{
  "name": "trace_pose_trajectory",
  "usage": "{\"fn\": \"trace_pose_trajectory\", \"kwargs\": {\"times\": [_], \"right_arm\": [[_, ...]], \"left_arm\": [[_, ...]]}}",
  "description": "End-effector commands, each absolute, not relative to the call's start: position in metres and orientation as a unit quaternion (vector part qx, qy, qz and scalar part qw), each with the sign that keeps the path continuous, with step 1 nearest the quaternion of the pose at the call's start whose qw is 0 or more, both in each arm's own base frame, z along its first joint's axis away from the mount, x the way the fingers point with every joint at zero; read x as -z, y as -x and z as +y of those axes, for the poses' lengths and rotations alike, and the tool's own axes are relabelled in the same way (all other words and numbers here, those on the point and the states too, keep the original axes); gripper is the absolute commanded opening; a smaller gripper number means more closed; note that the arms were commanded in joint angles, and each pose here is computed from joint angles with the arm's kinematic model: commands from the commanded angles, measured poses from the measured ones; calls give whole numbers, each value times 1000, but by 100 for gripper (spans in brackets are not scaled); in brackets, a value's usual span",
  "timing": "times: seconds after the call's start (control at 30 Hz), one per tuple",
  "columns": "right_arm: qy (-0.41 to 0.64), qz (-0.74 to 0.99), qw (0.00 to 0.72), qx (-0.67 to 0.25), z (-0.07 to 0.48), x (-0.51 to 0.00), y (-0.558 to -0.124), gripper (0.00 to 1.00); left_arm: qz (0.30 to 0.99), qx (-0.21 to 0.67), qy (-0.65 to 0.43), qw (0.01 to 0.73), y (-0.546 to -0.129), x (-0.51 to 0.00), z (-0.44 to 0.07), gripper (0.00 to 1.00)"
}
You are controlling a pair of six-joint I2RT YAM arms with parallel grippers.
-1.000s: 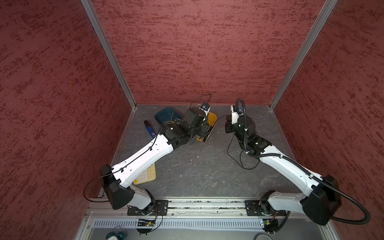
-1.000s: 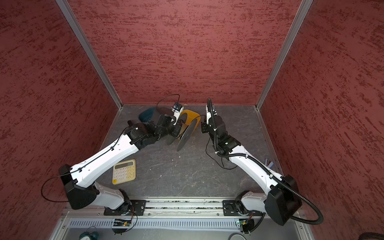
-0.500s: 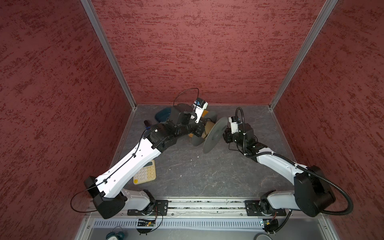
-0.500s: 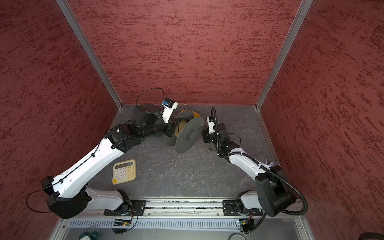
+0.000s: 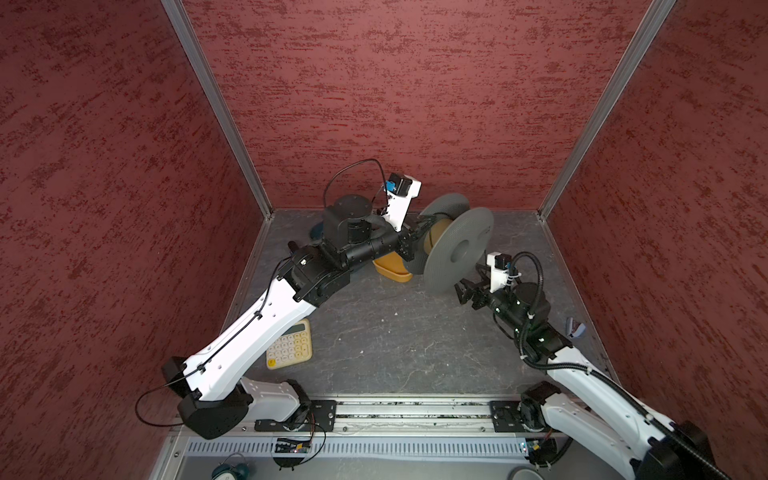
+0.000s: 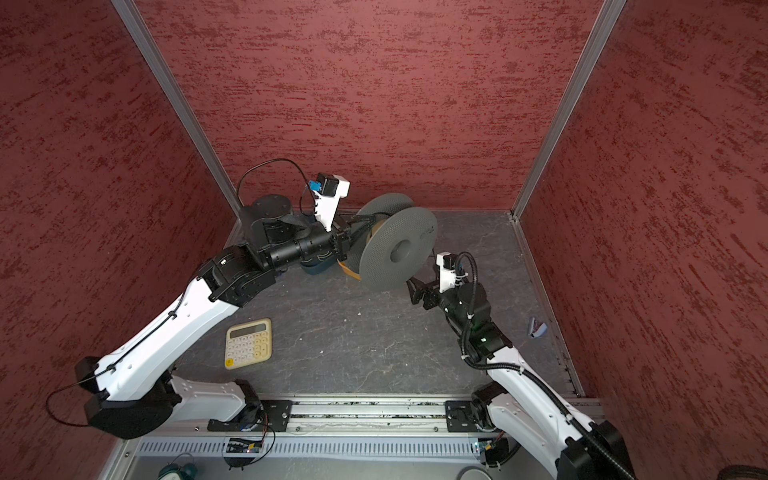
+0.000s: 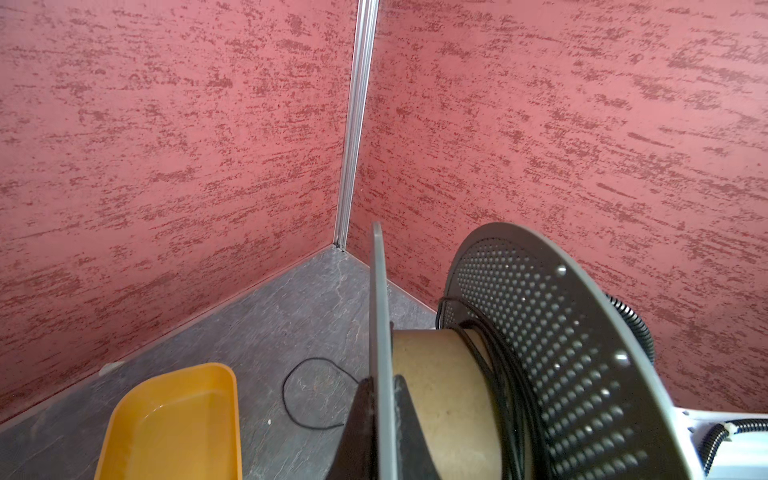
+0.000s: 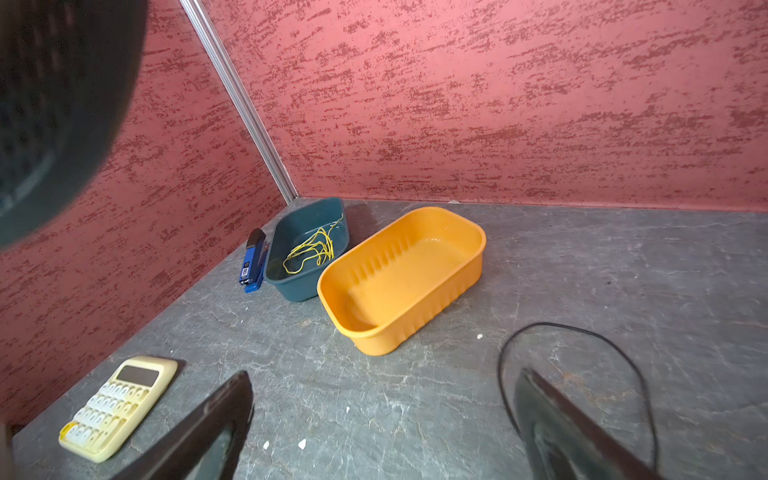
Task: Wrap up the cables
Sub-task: 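Release the cable and draw the right gripper back while left raises spool, then grasp the black cable below the spool and pull it toward the robot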
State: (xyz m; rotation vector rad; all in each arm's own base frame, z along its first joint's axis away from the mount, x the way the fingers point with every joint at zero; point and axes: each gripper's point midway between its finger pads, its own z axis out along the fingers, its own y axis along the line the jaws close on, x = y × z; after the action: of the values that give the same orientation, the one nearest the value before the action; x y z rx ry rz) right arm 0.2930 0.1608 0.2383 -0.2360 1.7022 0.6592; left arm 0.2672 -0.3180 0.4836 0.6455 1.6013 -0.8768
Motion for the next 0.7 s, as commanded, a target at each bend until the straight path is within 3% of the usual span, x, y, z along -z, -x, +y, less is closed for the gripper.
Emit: {"fn": "trace_pose_trajectory", "kwargs": {"times": [0.0,0.5,0.67], "right_arm": [[95,725,620,-283,154,-235,-287,98],[16,746,637,-195,109,-200,-287,98],[21,731,655,-191,107,-201,-286,76]], "left_arm": [[618,408,-246,625,-263,-542,-312,0],[625,386,-225,640,-272,-549,-303,0],[628,385,-220,640,-272,-550,-300,0]]}}
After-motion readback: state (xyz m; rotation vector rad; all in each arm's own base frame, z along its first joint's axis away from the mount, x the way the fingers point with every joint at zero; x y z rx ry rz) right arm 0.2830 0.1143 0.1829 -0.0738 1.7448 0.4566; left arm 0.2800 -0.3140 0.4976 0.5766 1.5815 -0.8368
